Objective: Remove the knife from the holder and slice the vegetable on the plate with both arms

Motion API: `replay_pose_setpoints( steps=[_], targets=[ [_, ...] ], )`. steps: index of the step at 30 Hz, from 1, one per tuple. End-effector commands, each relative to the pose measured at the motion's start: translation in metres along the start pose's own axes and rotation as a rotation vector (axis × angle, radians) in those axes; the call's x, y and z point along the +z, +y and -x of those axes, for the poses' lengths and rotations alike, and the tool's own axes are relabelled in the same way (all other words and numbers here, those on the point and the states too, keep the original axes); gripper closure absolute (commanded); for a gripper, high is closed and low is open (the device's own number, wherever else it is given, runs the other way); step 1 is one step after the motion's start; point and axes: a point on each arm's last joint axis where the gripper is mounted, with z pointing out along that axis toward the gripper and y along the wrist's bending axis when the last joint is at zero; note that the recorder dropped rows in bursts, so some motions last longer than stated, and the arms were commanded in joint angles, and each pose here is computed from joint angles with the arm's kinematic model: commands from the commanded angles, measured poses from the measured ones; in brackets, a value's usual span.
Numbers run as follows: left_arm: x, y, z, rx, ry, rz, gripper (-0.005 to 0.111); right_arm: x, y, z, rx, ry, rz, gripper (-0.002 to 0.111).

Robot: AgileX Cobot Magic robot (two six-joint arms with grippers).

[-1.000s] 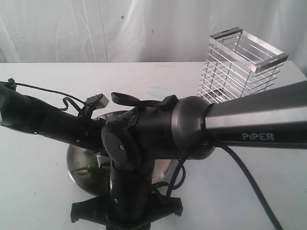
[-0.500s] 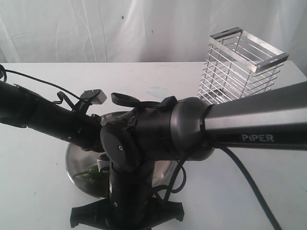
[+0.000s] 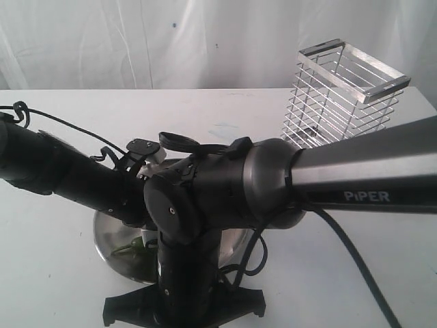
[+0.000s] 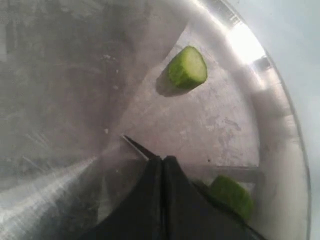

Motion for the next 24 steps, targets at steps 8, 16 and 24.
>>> replay_pose_setpoints(
  steps=[8, 16, 24],
  targets=[
    [0.024, 0.011, -0.021, -0.046, 0.089, 0.015, 0.107, -0.002, 0.001, 0.0, -0.066, 0.0, -0.002, 0.108],
    [0.013, 0.018, -0.008, -0.06, 0.012, 0.155, 0.107, -0.002, 0.0, 0.001, -0.096, -0.01, -0.001, 0.108],
    [-0.046, 0.018, 0.044, 0.02, -0.206, 0.222, 0.107, -0.002, 0.002, 0.002, -0.1, -0.025, 0.011, 0.108]
  ],
)
